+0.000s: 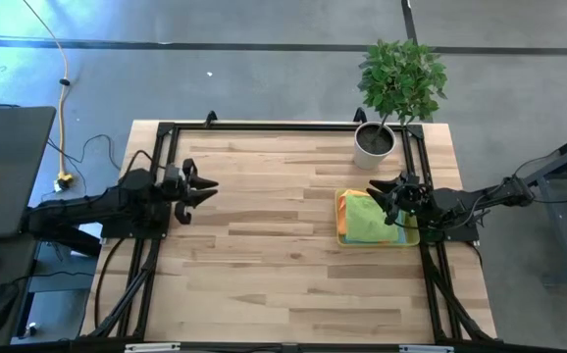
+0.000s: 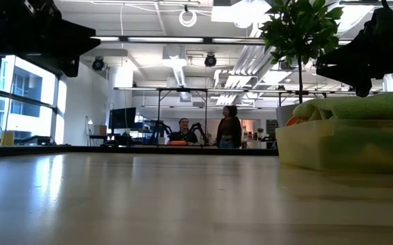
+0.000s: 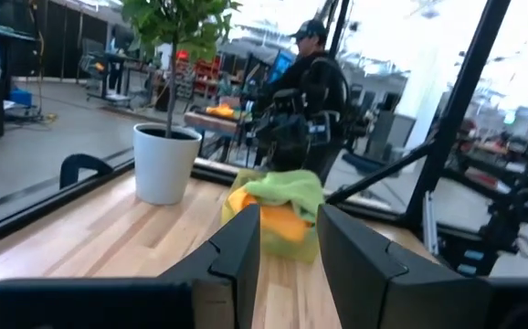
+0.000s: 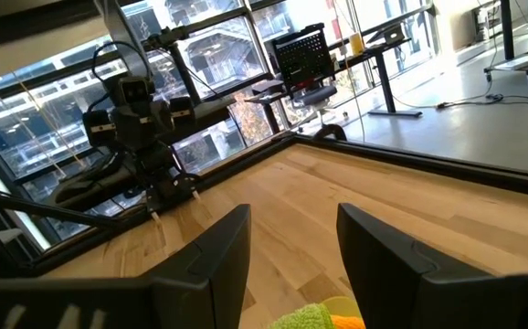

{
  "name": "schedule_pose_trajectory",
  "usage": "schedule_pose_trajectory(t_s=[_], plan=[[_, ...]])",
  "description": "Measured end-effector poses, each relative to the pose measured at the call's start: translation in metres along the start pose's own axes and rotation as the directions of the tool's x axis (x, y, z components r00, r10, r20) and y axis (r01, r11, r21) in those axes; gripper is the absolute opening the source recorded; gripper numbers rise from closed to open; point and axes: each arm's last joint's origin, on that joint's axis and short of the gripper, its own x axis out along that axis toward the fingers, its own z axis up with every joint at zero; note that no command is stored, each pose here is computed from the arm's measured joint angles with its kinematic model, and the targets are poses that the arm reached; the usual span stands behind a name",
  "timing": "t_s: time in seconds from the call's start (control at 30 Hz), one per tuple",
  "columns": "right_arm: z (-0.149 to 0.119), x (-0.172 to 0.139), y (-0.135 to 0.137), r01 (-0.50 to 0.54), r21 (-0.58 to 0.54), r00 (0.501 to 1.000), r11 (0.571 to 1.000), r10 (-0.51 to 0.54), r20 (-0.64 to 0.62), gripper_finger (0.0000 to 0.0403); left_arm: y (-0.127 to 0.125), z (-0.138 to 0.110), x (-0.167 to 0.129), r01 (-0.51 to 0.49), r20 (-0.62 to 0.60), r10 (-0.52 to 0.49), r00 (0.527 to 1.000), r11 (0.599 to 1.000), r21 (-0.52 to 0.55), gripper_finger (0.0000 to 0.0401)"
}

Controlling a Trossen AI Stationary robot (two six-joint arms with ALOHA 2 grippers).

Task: Fold microfiber towels
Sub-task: Return to Home Position

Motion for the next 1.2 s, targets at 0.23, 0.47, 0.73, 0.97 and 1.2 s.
schedule_pose_trajectory(t_s=[0.23,0.47,0.73,0.97,1.2], plan=[[0.0,0.0,0.0,0.0,0.0,1.0,1.0,0.0,0.0,0.0156,0.0,-0.004,-0.007,0.017,0.064,-0.017,0.998,1.0,-0.014,0.0101],[0.0,0.0,0.0,0.0,0.0,1.0,1.0,0.0,0.0,0.0156,-0.001,-0.003,-0.013,0.036,0.128,-0.034,0.991,0.999,-0.014,0.0101],[0.0,0.0,0.0,0.0,-0.003,1.0,1.0,0.0,0.0,0.0156,-0.004,0.008,-0.015,0.065,0.239,-0.065,0.969,0.998,0.007,0.0101],[0.0,0.0,0.0,0.0,-0.004,1.0,1.0,0.0,0.0,0.0156,-0.004,0.007,-0.014,0.063,0.233,-0.063,0.97,0.998,0.006,0.0101],[0.0,0.0,0.0,0.0,-0.004,1.0,1.0,0.0,0.0,0.0156,-0.004,0.007,-0.014,0.063,0.233,-0.063,0.97,0.998,0.006,0.0101]])
